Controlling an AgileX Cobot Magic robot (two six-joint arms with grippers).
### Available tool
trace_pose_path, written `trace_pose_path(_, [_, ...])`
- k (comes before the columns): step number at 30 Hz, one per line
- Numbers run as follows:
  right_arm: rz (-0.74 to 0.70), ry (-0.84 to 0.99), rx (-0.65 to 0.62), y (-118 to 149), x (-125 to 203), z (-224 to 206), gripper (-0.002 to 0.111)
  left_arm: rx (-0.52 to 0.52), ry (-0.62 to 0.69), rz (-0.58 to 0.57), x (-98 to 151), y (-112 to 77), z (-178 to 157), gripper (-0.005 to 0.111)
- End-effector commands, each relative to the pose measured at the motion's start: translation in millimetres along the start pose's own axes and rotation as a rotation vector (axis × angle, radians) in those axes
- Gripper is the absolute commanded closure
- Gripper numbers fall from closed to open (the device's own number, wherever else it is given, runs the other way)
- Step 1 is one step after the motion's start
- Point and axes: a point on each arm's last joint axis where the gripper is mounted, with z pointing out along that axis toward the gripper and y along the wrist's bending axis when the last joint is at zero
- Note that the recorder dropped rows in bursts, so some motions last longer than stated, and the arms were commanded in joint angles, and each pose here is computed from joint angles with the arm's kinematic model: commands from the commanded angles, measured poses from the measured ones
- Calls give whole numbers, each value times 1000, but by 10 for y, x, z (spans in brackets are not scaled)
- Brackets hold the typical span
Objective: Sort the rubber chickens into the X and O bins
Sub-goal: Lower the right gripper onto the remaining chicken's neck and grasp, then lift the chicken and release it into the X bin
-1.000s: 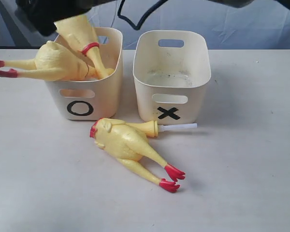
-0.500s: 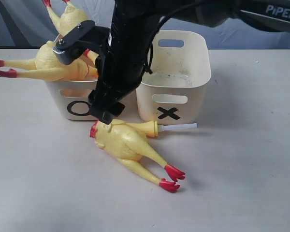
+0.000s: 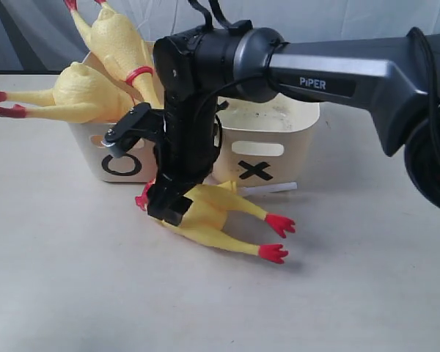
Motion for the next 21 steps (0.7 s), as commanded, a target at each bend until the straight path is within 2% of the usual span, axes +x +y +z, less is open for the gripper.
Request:
trace_pose_path(1, [34, 130, -81, 13, 91, 424, 48, 3, -23, -1, -24, -1, -6, 107])
trace_pose_path(3, [44, 179, -127, 54, 119, 554, 67, 3, -23, -1, -24, -1, -6, 107])
trace_pose_path(6, [21, 208, -180, 121, 124, 715, 108, 3, -23, -1, -24, -1, -6, 107])
trace_pose_path(9, [0, 219, -181, 160, 120, 756, 109, 3, -23, -1, -24, -1, -6, 107])
trace_pose_path(13, [-33, 171, -155, 251, 27, 550, 109, 3, -23, -1, -24, -1, -6, 107])
trace_pose_path(17, [-48, 64, -110, 362, -100, 89, 109, 3, -23, -1, -24, -1, -6, 107])
trace_pose_path(21, [-62, -74, -65, 597, -131, -570, 109, 3, -23, -1, -24, -1, -6, 107])
